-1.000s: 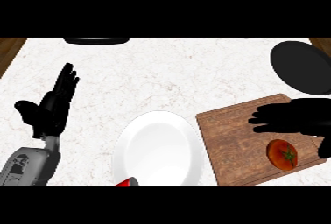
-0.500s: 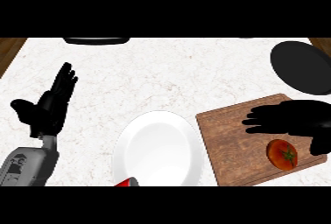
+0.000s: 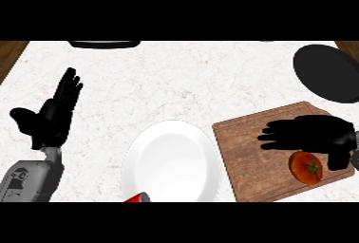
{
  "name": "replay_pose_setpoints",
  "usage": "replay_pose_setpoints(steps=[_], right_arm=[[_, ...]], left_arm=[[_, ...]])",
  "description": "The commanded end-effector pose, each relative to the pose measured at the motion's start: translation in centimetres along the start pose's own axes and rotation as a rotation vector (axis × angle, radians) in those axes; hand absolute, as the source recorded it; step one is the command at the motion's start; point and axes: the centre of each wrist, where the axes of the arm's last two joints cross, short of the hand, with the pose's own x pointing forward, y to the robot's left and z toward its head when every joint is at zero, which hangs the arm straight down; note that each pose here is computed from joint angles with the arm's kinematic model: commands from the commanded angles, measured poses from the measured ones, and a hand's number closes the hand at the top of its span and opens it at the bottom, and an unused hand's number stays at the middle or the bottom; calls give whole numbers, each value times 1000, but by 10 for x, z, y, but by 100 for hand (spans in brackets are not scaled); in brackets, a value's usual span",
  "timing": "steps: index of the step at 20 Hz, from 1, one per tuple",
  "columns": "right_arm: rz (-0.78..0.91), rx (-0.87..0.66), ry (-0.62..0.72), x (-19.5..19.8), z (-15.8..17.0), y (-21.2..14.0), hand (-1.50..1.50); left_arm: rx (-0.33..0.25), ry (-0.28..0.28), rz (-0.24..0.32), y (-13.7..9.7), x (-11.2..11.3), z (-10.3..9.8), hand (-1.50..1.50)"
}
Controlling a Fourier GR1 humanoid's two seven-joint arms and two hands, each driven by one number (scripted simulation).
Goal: Pick the tomato from the cutting board and place it in the pan
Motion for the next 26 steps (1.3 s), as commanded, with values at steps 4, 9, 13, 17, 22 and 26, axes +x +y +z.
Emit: replay_pose_setpoints(steps=[4,9,13,17,22,26], right_arm=[[-39,78,-20,-19,5,19,-150],[-22,131,-148,-4,-18,28,150],[45,96,-162,-5,-14,21,150],[36,93,-173,-2,-19,31,150],[-268,-71,271,-11,-47,39,150],[-493,-221,644,-33,-32,47,150]], left_arm=[[-18,2,3,19,2,5,0],[-8,-9,2,-2,0,1,0],[-3,-7,7,-3,0,6,0],[-26,7,11,-6,-5,6,0],[4,3,3,4,0,4,0],[41,9,-8,13,-2,5,0]])
